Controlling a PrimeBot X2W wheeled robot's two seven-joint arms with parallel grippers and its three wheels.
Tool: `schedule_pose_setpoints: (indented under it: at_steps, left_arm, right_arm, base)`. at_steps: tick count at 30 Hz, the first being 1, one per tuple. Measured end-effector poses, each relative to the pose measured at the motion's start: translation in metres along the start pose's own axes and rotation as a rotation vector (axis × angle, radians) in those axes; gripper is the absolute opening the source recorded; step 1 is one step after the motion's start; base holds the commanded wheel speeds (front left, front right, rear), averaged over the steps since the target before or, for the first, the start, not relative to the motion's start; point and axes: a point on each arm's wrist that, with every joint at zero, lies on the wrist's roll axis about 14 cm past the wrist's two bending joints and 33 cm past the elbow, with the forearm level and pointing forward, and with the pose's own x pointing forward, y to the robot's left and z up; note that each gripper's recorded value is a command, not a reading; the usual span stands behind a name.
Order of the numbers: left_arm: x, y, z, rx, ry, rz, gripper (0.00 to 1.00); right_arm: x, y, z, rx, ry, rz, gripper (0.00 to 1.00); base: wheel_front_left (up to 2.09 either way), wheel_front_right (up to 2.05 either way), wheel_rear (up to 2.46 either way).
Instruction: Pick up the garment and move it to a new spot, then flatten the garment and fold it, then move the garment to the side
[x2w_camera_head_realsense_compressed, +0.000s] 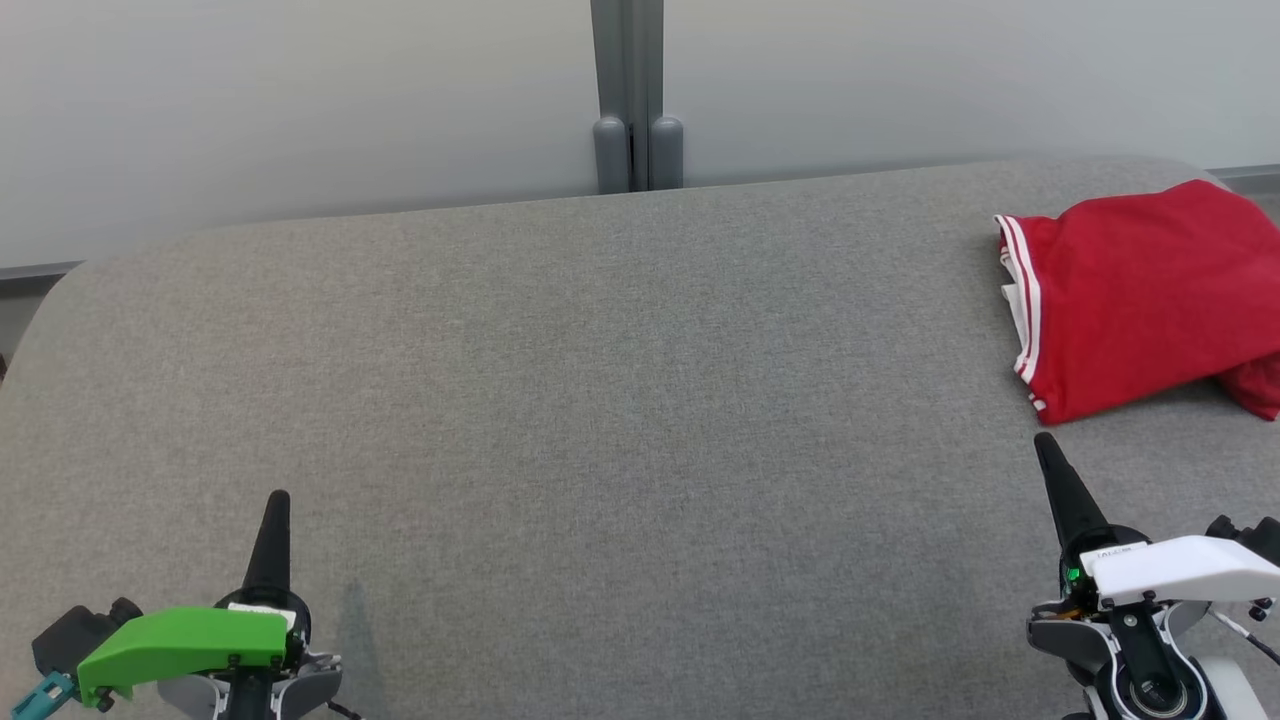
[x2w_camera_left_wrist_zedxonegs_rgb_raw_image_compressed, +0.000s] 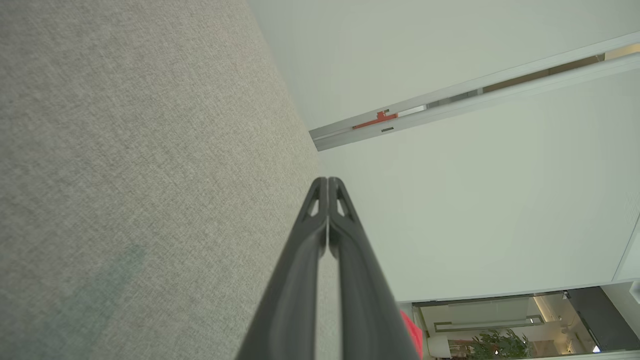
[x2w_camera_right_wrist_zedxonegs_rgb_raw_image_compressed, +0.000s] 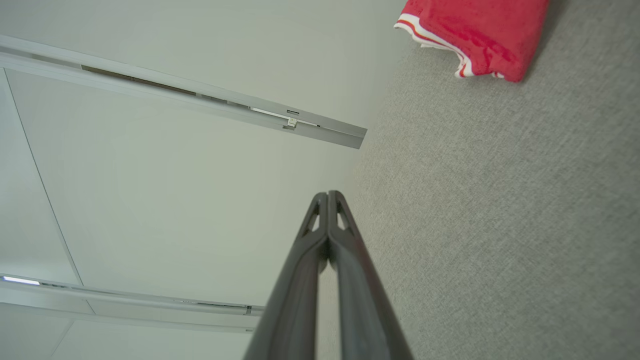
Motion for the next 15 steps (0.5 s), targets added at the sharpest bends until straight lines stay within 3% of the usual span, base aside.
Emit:
schedule_pose_setpoints:
  at_steps: [15]
  left_arm:
    - [0.0019, -0.0082, 0.0043, -0.127, -0.004, -0.037, 0.0]
  right_arm:
    - [0.0033, 0.0007, -0.0005, 0.125, -0.001, 0.001, 0.0]
  base:
    - [0.0, 0.0, 0.0]
